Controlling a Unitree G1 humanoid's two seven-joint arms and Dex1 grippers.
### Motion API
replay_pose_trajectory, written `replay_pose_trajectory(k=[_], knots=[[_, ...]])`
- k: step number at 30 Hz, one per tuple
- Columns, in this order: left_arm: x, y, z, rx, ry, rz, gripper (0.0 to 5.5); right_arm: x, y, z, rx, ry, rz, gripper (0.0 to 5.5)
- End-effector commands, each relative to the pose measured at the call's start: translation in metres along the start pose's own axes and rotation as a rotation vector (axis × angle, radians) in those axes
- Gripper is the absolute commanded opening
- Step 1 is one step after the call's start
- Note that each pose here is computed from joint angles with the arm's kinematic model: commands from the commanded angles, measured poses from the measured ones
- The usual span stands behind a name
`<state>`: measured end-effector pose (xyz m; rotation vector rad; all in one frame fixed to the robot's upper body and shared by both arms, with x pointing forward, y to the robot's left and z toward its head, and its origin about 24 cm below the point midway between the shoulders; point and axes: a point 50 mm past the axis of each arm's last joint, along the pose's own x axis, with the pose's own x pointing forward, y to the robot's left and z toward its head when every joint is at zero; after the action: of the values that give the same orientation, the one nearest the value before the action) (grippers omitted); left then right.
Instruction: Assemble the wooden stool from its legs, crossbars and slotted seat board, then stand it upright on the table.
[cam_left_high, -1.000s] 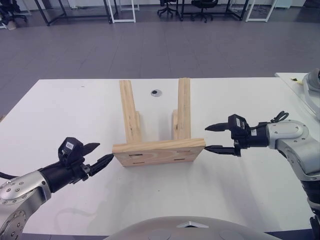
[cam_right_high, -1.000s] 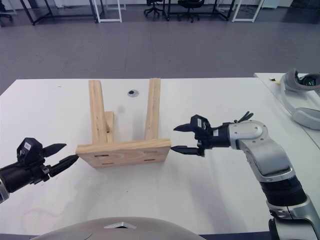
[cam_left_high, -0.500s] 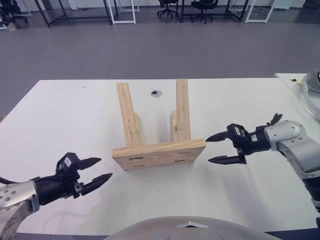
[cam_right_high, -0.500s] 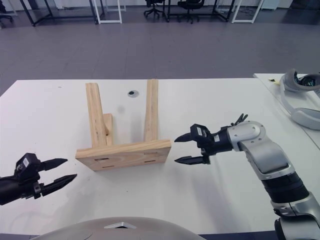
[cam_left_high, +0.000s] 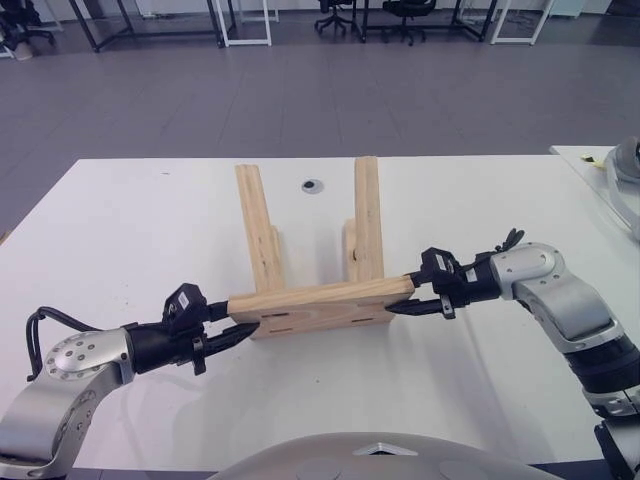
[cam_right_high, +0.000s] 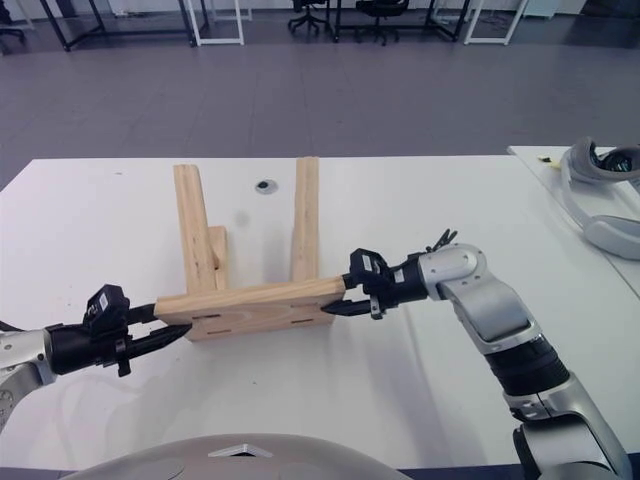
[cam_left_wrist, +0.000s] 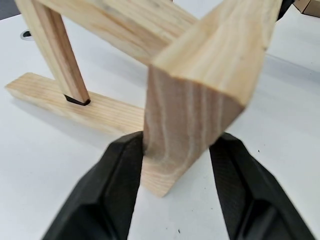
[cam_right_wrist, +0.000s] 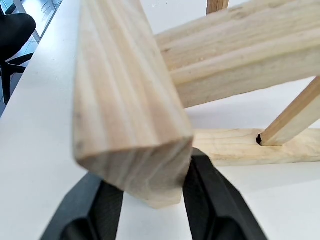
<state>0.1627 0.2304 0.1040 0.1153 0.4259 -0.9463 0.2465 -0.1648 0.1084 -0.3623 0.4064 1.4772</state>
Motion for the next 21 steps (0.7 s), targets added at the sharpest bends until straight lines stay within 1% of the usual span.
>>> replay_pose_trajectory(k=[1, 4, 5, 8, 10, 12, 14, 18, 21], knots=[[-0.01, 0.0, 0.049, 0.091, -0.154, -0.087, 2.0, -0.01, -0.004, 0.052, -0.073, -0.171, 0.139, 1.57], [-0.026, -0.006, 0.095, 0.075, -0.261, -0.264, 1.98, -0.042, -0.001, 0.1, -0.033, -0.278, 0.393, 1.43], [-0.03, -0.008, 0.108, 0.057, -0.274, -0.323, 1.97, -0.052, -0.001, 0.117, -0.013, -0.312, 0.464, 1.34], [-0.047, -0.013, 0.151, -0.027, -0.276, -0.516, 1.83, -0.077, -0.004, 0.168, 0.088, -0.413, 0.633, 1.33], [-0.058, -0.015, 0.172, -0.128, -0.285, -0.61, 1.67, -0.088, -0.006, 0.192, 0.204, -0.452, 0.724, 1.33], [-0.061, -0.012, 0.177, -0.25, -0.26, -0.671, 1.55, -0.092, -0.007, 0.199, 0.362, -0.43, 0.785, 1.33], [-0.061, -0.003, 0.169, -0.374, -0.222, -0.695, 1.45, -0.095, -0.008, 0.203, 0.474, -0.416, 0.827, 1.33], [-0.06, 0.024, 0.157, -0.601, -0.191, -0.669, 1.39, -0.093, -0.016, 0.201, 0.668, -0.378, 0.867, 1.33], [-0.06, 0.038, 0.154, -0.688, -0.19, -0.625, 1.38, -0.087, -0.019, 0.2, 0.78, -0.348, 0.895, 1.33]])
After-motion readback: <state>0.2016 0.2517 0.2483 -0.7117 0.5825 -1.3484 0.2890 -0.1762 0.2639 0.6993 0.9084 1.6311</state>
